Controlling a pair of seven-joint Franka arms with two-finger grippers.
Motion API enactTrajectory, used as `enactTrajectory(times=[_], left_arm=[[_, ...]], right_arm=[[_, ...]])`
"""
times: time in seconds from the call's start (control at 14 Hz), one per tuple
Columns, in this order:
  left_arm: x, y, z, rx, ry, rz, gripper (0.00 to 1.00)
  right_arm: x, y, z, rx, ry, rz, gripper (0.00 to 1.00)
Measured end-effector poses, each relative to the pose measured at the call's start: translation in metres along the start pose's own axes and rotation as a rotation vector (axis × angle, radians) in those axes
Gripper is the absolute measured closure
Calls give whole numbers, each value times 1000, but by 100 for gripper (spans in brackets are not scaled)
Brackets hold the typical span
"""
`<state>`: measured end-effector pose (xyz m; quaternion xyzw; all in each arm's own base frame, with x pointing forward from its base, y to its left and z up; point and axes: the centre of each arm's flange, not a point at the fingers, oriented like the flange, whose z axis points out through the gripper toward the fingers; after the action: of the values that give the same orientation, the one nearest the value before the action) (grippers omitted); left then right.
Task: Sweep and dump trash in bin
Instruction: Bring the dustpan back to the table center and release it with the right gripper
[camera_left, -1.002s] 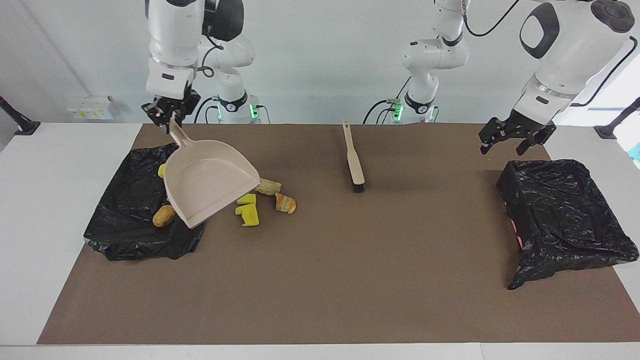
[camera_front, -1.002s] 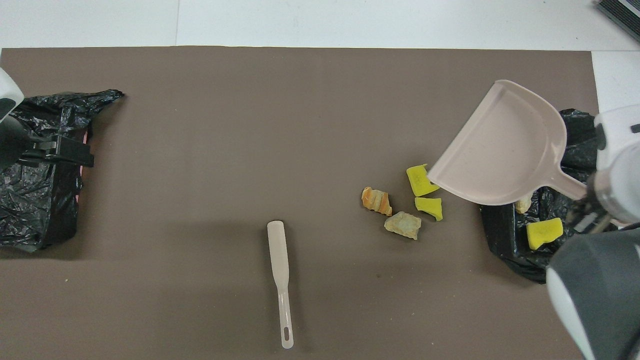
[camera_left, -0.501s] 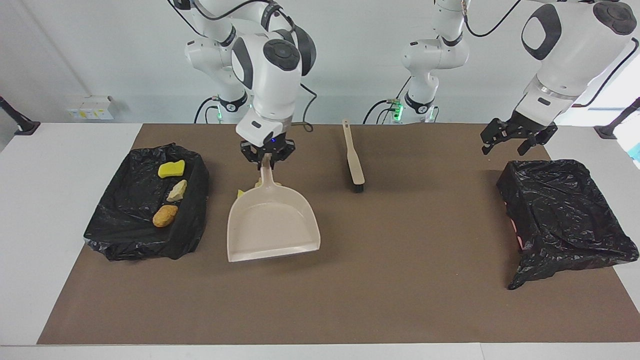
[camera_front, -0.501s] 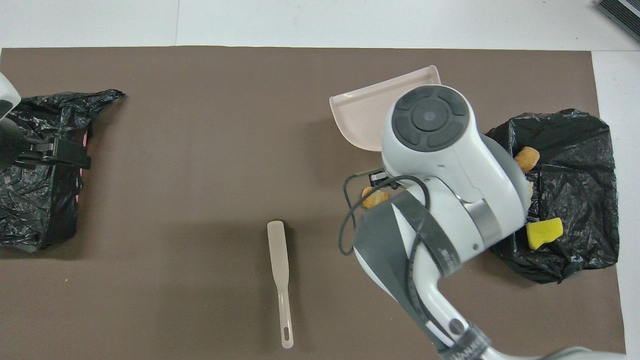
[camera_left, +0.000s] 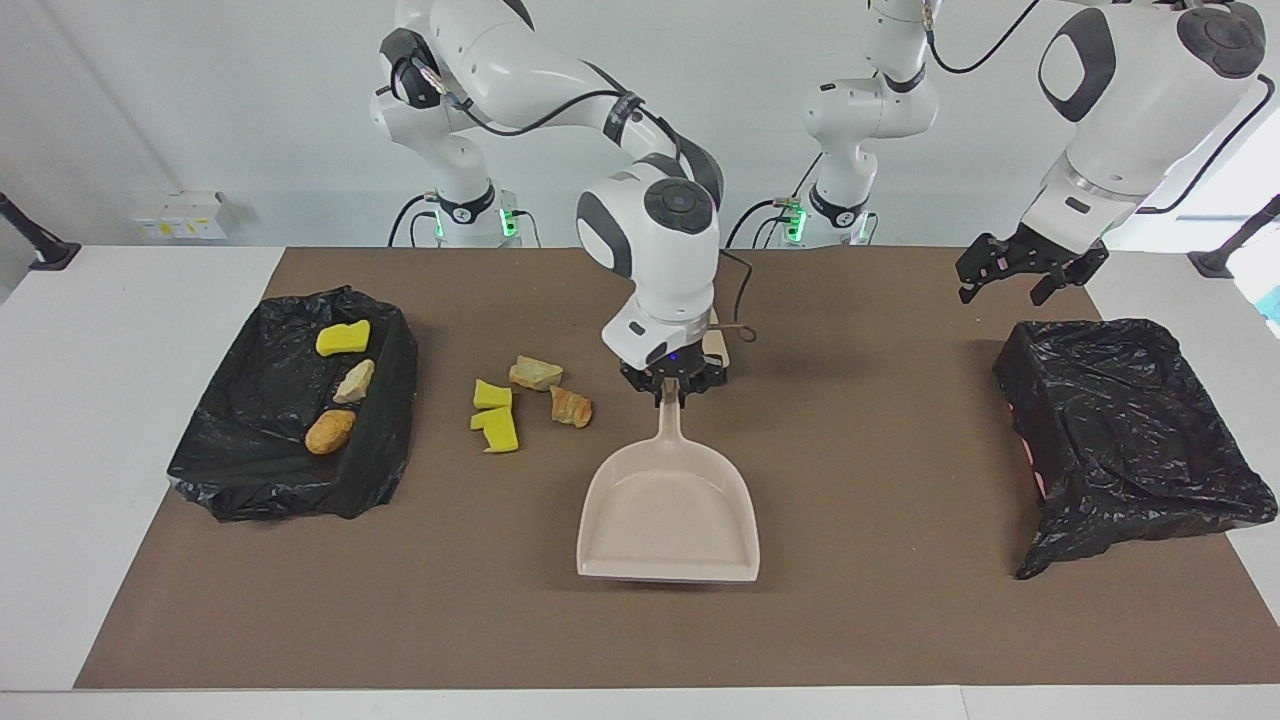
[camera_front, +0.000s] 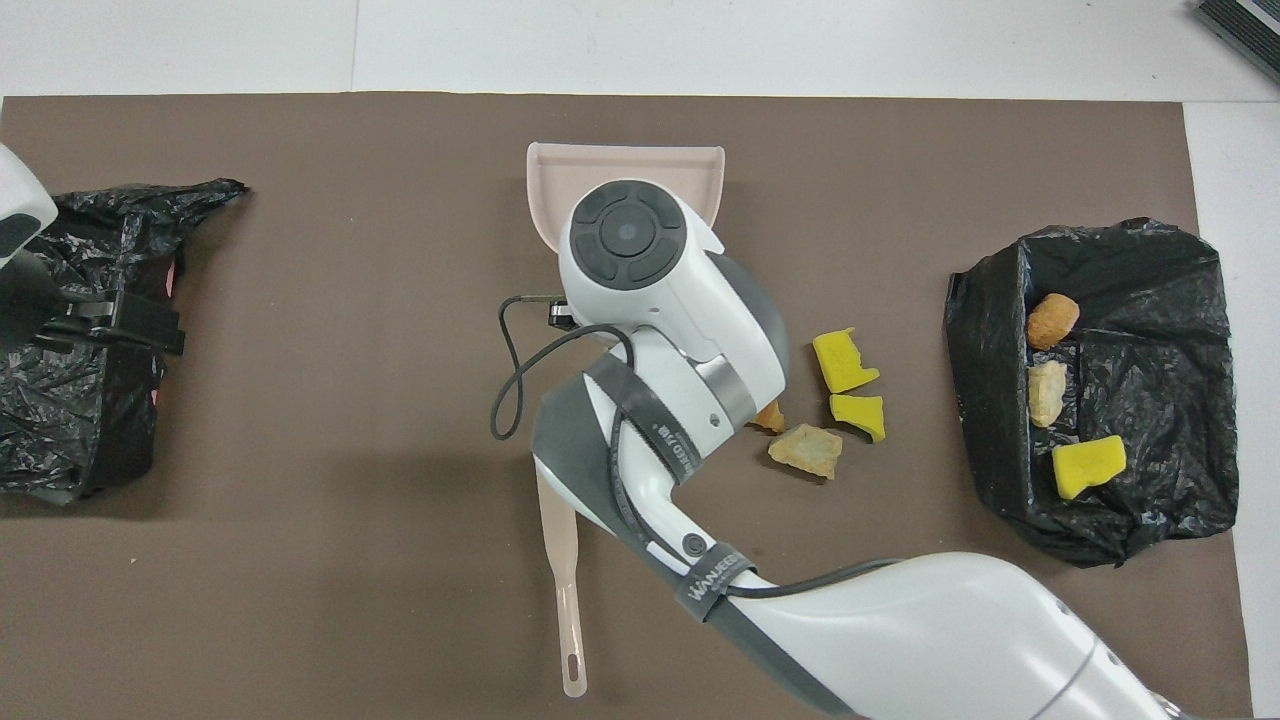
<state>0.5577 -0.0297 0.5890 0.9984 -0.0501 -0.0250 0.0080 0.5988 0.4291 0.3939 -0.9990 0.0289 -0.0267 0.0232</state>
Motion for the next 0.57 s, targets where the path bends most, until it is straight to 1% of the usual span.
enactTrajectory(times=[0.21,0.43,0.5,0.57], left_arm=[[-1,3,0,10,-3,21,0],[-2,5,2,13,-7,27,0],[-2,5,2,13,-7,27,0],[-2,5,2,13,-7,27,0]], right_arm=[[-5,-14,29,14,-3,-15,69],[-16,-30,52,15,-15,-39,69],[-16,-31,51,17,-14,-40,68],[-15,-31,49,20,-10,-39,62]])
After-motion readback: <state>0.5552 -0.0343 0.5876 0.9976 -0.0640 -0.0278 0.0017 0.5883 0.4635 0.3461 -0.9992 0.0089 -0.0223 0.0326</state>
